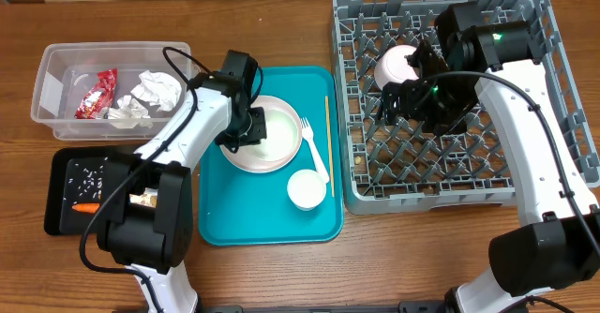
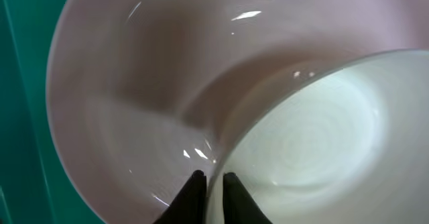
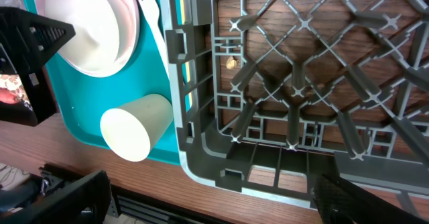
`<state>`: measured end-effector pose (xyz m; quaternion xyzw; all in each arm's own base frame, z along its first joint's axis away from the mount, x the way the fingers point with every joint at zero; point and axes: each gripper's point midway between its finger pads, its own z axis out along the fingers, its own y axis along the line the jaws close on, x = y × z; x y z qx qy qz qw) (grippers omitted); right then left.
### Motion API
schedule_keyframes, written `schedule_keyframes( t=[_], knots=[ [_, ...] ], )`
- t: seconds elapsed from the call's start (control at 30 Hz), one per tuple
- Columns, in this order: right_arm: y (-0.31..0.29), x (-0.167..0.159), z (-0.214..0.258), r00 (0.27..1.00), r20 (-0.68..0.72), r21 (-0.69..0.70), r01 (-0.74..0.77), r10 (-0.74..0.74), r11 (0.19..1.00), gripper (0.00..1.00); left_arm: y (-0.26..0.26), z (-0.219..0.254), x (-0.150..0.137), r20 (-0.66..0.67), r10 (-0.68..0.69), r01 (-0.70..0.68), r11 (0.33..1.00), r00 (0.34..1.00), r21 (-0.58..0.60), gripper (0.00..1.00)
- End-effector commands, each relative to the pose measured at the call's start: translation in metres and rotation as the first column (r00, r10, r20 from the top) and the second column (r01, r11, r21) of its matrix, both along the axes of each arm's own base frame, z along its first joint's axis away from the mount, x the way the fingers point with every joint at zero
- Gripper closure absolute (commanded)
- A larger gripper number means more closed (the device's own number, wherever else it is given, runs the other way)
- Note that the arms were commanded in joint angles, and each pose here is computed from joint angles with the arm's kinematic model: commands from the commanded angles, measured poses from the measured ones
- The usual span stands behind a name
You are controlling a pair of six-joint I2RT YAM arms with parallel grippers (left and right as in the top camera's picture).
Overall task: Sort waste into correct bins and load items into the dishwasher
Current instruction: 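Lower the left gripper onto the white bowl on the teal tray and grasp it, then lift the white bowl and pass it right to the right gripper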
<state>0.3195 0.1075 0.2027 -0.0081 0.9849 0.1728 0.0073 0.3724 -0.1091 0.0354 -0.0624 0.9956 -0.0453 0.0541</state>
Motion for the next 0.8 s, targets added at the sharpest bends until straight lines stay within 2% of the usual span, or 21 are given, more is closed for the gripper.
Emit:
schedule_keyframes(
  t=[0.0, 0.23, 0.47, 0.6, 0.77],
  knots=[
    [0.0, 0.0, -0.001, 1.0, 0.003, -0.007, -0.004, 0.004, 1.0, 0.0, 0.0, -0.004, -0.002, -0.012, -0.008, 0.008, 1.0, 1.0, 0.014, 0.96],
    [0.001, 0.003, 0.0, 1.0, 0.019, -0.004, -0.004, 0.004, 1.0, 0.0, -0.003, 0.019, 0.01, 0.017, -0.059, 0.059, 0.998, 0.998, 0.019, 0.96],
    [0.003, 0.014, 0.001, 0.998, 0.065, 0.004, -0.003, 0.003, 1.0, 0.0, -0.003, 0.078, 0.027, 0.061, -0.056, 0.054, 0.998, 0.997, 0.033, 0.96],
    [0.006, 0.015, 0.002, 0.998, 0.068, 0.026, -0.006, 0.004, 1.0, 0.0, -0.014, 0.104, 0.026, 0.063, -0.068, 0.068, 0.998, 0.996, -0.01, 0.96],
    [0.021, 0.015, 0.009, 0.997, 0.07, 0.117, -0.019, 0.011, 0.993, 0.0, -0.045, 0.109, 0.017, 0.048, -0.117, 0.122, 0.986, 0.992, -0.113, 0.96]
  ],
)
